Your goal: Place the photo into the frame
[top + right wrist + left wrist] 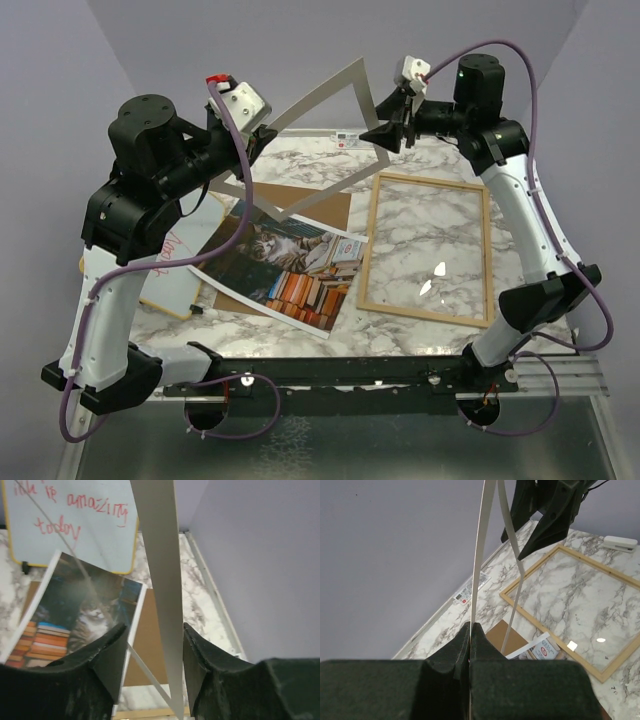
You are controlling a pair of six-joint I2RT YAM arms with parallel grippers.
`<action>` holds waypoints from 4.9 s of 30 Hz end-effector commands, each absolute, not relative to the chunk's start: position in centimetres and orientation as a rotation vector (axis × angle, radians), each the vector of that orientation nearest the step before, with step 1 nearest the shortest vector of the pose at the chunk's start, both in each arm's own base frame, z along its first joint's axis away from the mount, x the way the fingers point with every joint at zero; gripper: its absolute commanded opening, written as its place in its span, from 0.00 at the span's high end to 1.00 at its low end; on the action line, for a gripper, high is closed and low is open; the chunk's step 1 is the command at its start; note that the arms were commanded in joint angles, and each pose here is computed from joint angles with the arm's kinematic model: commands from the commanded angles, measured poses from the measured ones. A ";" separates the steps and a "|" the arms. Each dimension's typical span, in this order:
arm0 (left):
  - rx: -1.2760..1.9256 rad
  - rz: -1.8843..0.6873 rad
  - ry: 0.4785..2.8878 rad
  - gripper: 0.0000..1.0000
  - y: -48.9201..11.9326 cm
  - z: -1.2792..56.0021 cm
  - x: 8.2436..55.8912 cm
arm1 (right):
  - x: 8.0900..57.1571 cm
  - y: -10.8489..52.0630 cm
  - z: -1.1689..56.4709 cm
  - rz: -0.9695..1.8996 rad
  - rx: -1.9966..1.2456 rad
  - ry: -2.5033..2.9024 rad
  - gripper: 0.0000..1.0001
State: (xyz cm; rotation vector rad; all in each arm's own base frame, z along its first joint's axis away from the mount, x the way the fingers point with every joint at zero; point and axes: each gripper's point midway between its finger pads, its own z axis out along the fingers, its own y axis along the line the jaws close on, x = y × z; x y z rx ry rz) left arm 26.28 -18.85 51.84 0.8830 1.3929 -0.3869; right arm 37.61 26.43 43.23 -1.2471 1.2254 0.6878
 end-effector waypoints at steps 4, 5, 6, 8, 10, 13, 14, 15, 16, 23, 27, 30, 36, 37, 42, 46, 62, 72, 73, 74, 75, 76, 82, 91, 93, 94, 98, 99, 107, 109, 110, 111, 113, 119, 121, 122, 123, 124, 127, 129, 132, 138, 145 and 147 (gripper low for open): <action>0.858 -0.377 1.374 1.00 -19.0 52.4 27.0 | 34.9 25.7 42.3 0.863 -1.300 1.230 0.73; 0.854 -0.382 1.374 1.00 -19.1 52.4 27.1 | 34.7 25.8 42.2 0.877 -1.300 1.232 0.80; 0.852 -0.392 1.372 1.00 -19.2 52.4 27.1 | 34.7 25.8 42.3 0.884 -1.298 1.233 0.89; 0.844 -0.409 1.373 1.00 -19.4 52.5 27.2 | 34.7 25.8 42.5 0.900 -1.268 1.252 0.99; 0.842 -0.426 1.383 1.00 -19.7 52.2 27.4 | 34.5 25.8 42.5 0.915 -1.245 1.259 1.00; 0.810 -0.453 1.424 1.00 -20.2 51.5 28.2 | 35.1 25.7 42.1 0.938 -1.157 1.347 1.00; 0.796 -0.467 1.440 1.00 -20.4 51.2 28.6 | 35.0 25.6 41.8 0.960 -1.131 1.390 1.00; 0.787 -0.490 1.460 1.00 -20.7 50.7 28.9 | 35.3 25.5 41.4 0.974 -1.090 1.446 0.99; 0.778 -0.517 1.480 0.97 -21.2 50.2 29.2 | 35.4 25.3 40.8 0.993 -1.051 1.501 0.99; 0.647 -0.637 1.656 0.79 -23.9 44.4 33.5 | 35.4 23.4 34.3 1.084 -0.616 1.921 1.00; 0.545 -0.651 1.748 0.80 -25.2 41.2 37.2 | 34.3 21.4 29.7 1.029 -0.355 2.167 0.99; 0.480 -0.640 1.815 0.70 -26.1 39.1 40.0 | 33.5 19.3 26.7 0.939 -0.143 2.311 1.00; 0.387 -0.592 1.919 0.41 -27.2 34.9 44.3 | 32.7 13.3 21.0 0.565 0.163 2.501 1.00; 0.383 -0.585 1.933 0.37 -27.3 34.1 44.8 | 32.6 12.2 20.0 0.499 0.200 2.526 1.00; 0.313 -0.492 1.998 0.18 -26.3 31.1 46.3 | 31.9 5.6 15.9 0.098 0.378 2.595 1.00; 0.285 -0.444 2.037 0.11 -25.6 29.1 46.4 | 31.6 0.3 14.4 -0.140 0.535 2.574 0.99; 0.174 -0.296 2.361 0.10 -21.5 14.5 42.8 | 34.2 -7.2 15.3 -0.677 0.238 2.518 1.00; 0.203 -0.277 2.405 0.11 -21.3 12.3 42.3 | 35.8 -8.3 14.3 -0.794 -0.046 2.565 1.00; 0.205 -0.279 2.407 0.11 -21.4 12.2 42.3 | 35.8 -8.2 14.1 -0.784 -0.077 2.571 1.00; 0.209 -0.281 2.405 0.11 -21.4 12.3 42.4 | 35.9 -8.0 14.0 -0.772 -0.108 2.574 1.00; 0.209 -0.281 2.405 0.11 -21.5 12.3 42.5 | 35.8 -8.0 13.9 -0.768 -0.127 2.577 1.00; 0.208 -0.280 2.405 0.11 -21.5 12.2 42.7 | 35.6 -8.2 13.9 -0.785 -0.148 2.577 0.99; 0.222 -0.309 2.403 0.11 -22.2 12.3 43.1 | 34.3 -8.4 13.0 -0.808 -0.235 2.594 0.99; 0.219 -0.334 2.421 0.11 -22.5 11.8 42.9 | 32.2 -10.4 15.5 -0.970 -0.204 2.476 0.99; 0.219 -0.339 2.424 0.12 -22.6 11.7 42.7 | 32.3 -10.6 15.8 -0.988 -0.174 2.453 0.99; 0.217 -0.342 2.423 0.12 -22.6 11.8 42.7 | 32.5 -10.7 15.9 -0.992 -0.168 2.443 0.99; 0.205 -0.347 2.423 0.12 -22.6 11.9 42.6 | 33.7 -8.8 14.8 -0.823 -0.205 2.489 1.00; 0.202 -0.348 2.422 0.12 -22.6 12.0 42.6 | 33.9 -8.0 14.3 -0.755 -0.216 2.509 1.00; 0.205 -0.388 2.416 0.12 -23.1 12.4 42.5 | 34.8 -4.0 11.8 -0.438 -0.239 2.579 0.99; 0.205 -0.391 2.417 0.12 -23.1 12.4 42.4 | 35.0 -3.6 11.3 -0.407 -0.237 2.597 1.00; 0.205 -0.391 2.416 0.12 -23.1 12.5 42.4 | 35.0 -3.5 11.2 -0.404 -0.229 2.607 1.00; 0.204 -0.390 2.416 0.12 -23.1 12.4 42.4 | 35.0 -3.5 11.0 -0.403 -0.229 2.618 1.00; 0.203 -0.391 2.414 0.12 -23.1 12.5 42.5 | 35.1 -3.6 10.7 -0.412 -0.211 2.637 1.00; 0.200 -0.389 2.412 0.12 -23.1 12.7 42.5 | 35.4 -4.1 11.0 -0.451 -0.120 2.656 0.73; 0.199 -0.389 2.410 0.12 -23.0 12.8 42.5 | 35.5 -4.4 11.3 -0.478 -0.094 2.643 0.58; 0.199 -0.388 2.409 0.12 -23.0 12.8 42.4 | 35.5 -4.6 11.6 -0.495 -0.083 2.634 0.52; 0.198 -0.389 2.407 0.12 -23.0 12.9 42.4 | 35.6 -4.8 11.8 -0.505 -0.071 2.624 0.44; 0.198 -0.390 2.408 0.12 -23.0 12.9 42.4 | 35.6 -5.1 12.1 -0.531 -0.056 2.613 0.36; 0.195 -0.388 2.404 0.12 -22.9 13.1 42.4 | 35.6 -5.9 13.0 -0.592 -0.020 2.570 0.22; 0.192 -0.381 2.402 0.12 -22.8 13.1 42.4 | 35.4 -6.4 13.5 -0.625 0.004 2.546 0.16; 0.191 -0.375 2.399 0.12 -22.7 13.2 42.4 | 35.0 -6.3 13.7 -0.616 0.010 2.545 0.10; 0.189 -0.374 2.400 0.11 -22.6 13.2 42.3 | 34.4 -7.0 13.9 -0.664 0.092 2.528 0.04; 0.183 -0.397 2.385 0.11 -22.7 14.1 41.9 | 35.7 -4.9 13.3 -0.474 0.236 2.511 0.09; 0.177 -0.406 2.383 0.11 -22.7 14.3 41.7 | 36.5 -4.1 12.7 -0.407 0.298 2.502 0.17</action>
